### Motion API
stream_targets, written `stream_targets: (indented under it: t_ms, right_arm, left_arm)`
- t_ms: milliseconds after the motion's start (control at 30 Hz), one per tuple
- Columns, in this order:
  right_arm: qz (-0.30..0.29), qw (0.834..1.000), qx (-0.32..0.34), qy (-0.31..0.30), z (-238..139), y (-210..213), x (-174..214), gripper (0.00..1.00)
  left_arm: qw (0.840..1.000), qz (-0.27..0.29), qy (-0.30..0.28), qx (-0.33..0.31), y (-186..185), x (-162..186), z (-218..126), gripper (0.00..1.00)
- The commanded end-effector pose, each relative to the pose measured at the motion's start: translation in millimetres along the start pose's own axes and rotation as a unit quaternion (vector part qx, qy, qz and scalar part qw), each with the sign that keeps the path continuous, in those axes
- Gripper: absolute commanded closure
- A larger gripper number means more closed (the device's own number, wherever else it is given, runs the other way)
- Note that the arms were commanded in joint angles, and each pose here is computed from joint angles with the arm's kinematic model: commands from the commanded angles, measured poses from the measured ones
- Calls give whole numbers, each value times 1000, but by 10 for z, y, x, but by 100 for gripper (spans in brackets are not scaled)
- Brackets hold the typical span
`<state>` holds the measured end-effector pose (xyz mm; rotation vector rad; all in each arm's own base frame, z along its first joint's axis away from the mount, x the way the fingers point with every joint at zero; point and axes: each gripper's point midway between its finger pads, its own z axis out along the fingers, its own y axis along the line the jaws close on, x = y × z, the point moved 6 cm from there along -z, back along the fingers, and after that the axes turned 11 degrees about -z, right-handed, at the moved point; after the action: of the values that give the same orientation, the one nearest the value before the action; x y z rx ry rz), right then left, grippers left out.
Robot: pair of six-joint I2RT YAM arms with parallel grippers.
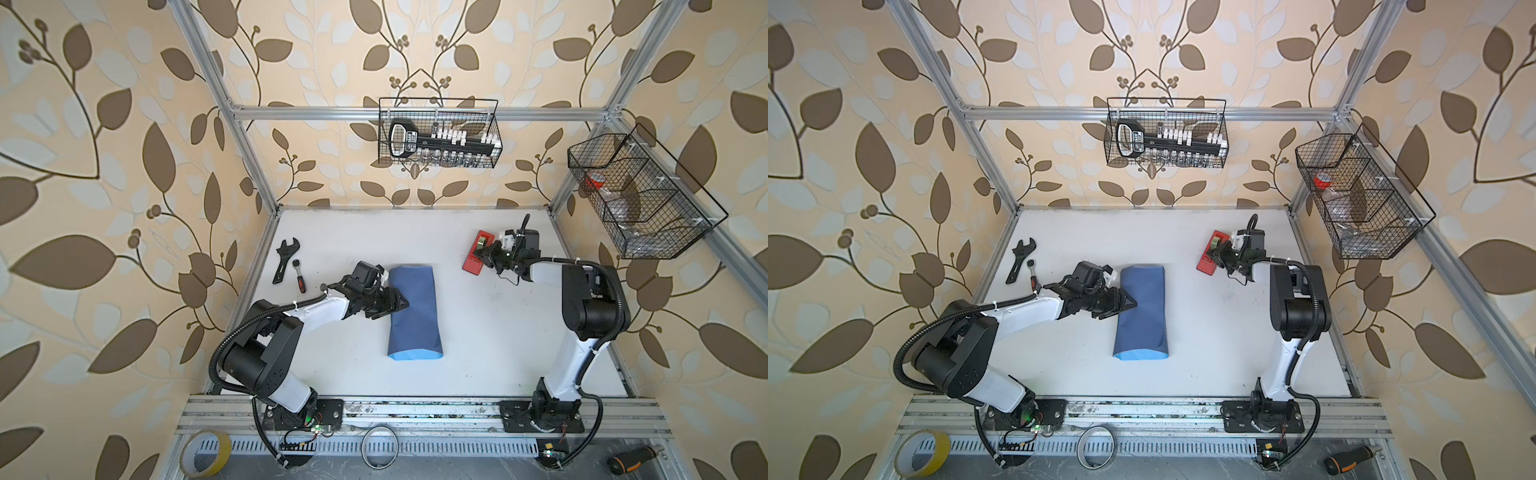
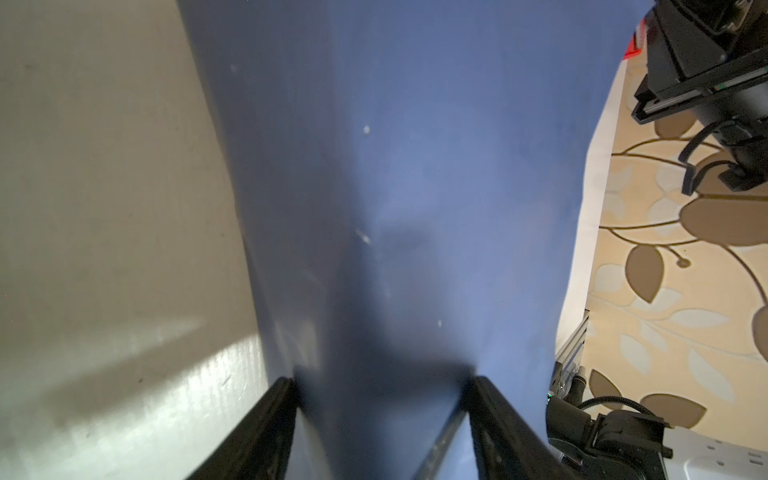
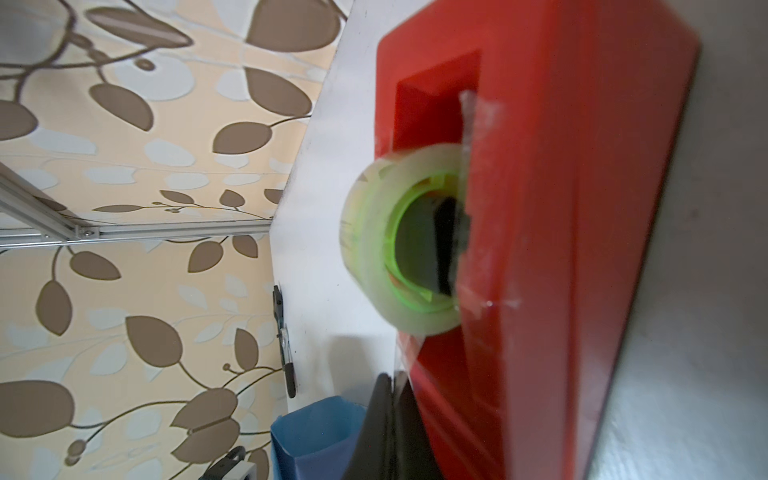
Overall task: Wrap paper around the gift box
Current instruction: 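Pinch the tape end and pull it across the cutter with the right gripper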
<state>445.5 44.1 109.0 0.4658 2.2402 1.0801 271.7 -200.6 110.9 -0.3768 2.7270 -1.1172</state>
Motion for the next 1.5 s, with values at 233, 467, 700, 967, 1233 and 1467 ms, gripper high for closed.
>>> stream_targets:
  t_ms: [233, 467, 700, 967, 1233, 1467]
  right_arm:
    - [33, 997, -73, 10, 1, 155, 62, 100]
    - [28, 996, -85, 6, -64, 243, 53, 100]
    - [27, 995, -91, 6, -101, 286, 82, 100]
    - [27, 995, -100, 4, -142, 333, 101, 100]
    - [24, 995, -101, 4, -171, 358, 131, 100]
    - [24, 995, -98, 11, -184, 351, 262, 100]
  left_arm:
    - [995, -15, 6, -96, 387, 110, 63, 34]
    - [995, -14, 5, -98, 397, 114, 61, 34]
    - [995, -15, 5, -98, 403, 113, 68, 34]
    - [995, -14, 4, -100, 406, 114, 62, 34]
    - [995, -14, 4, -99, 401, 111, 61, 34]
    - [995, -14, 4, -99, 403, 112, 65, 34]
